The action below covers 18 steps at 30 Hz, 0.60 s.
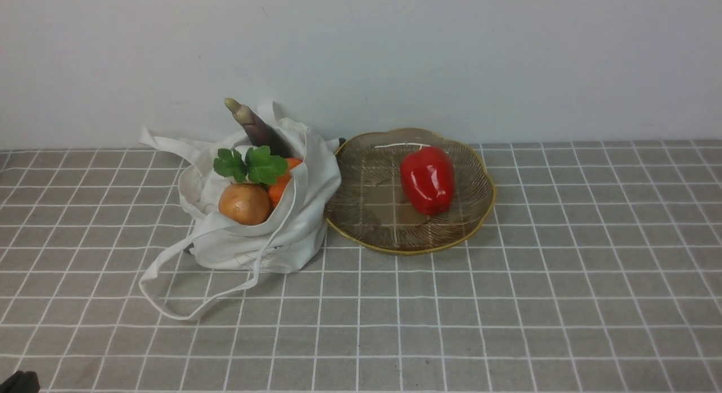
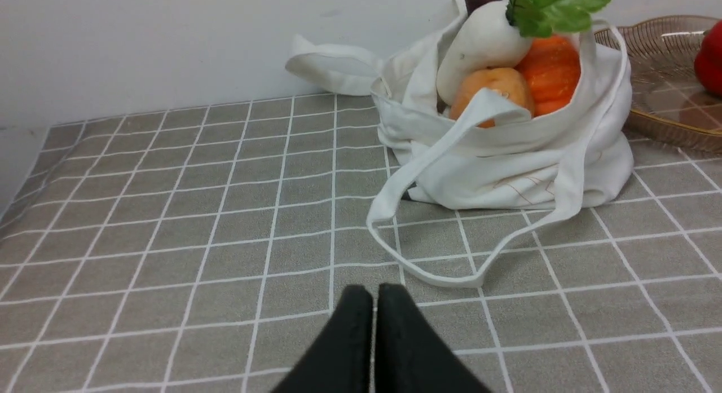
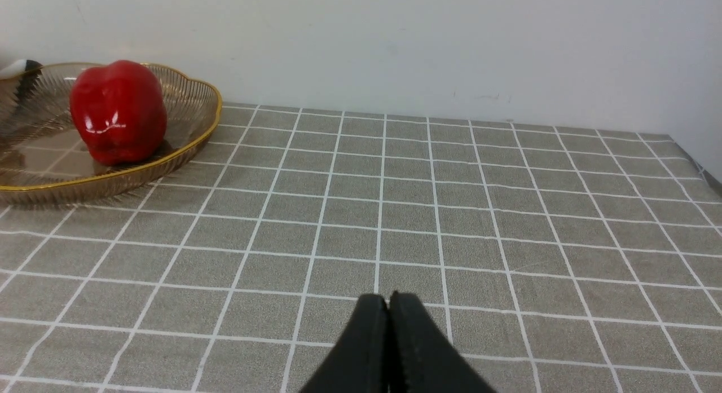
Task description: Take vegetables from bag on grey coffee tablecloth place on plate.
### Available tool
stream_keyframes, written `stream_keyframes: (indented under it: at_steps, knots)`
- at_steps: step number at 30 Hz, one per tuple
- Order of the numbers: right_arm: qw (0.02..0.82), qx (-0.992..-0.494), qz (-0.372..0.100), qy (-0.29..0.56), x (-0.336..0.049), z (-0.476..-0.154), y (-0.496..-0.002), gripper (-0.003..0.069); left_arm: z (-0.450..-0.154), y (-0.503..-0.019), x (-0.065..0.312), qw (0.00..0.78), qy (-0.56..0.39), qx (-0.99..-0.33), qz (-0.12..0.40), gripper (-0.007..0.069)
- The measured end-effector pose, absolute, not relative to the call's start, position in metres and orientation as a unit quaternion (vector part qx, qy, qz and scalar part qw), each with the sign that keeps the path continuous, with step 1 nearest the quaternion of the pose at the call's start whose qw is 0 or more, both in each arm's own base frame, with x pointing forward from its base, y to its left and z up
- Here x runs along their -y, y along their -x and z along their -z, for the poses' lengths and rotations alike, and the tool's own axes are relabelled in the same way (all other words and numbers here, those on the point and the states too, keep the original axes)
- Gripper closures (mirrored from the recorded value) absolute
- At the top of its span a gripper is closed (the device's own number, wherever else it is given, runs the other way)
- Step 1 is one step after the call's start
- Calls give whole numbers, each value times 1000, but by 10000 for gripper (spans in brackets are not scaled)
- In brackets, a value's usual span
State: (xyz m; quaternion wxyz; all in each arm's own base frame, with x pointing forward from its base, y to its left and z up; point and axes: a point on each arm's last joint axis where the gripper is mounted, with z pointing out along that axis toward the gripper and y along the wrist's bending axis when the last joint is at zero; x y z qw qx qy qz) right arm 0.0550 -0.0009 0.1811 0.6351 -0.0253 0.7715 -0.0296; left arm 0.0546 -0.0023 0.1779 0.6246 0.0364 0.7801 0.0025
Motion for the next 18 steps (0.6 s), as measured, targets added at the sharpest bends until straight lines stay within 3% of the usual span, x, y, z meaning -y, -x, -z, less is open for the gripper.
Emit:
stream_keyframes:
  at_steps: [18]
  knots:
    - [635, -771, 30, 25, 1, -181, -55, 673, -171, -52, 5, 592, -64, -803, 12, 630]
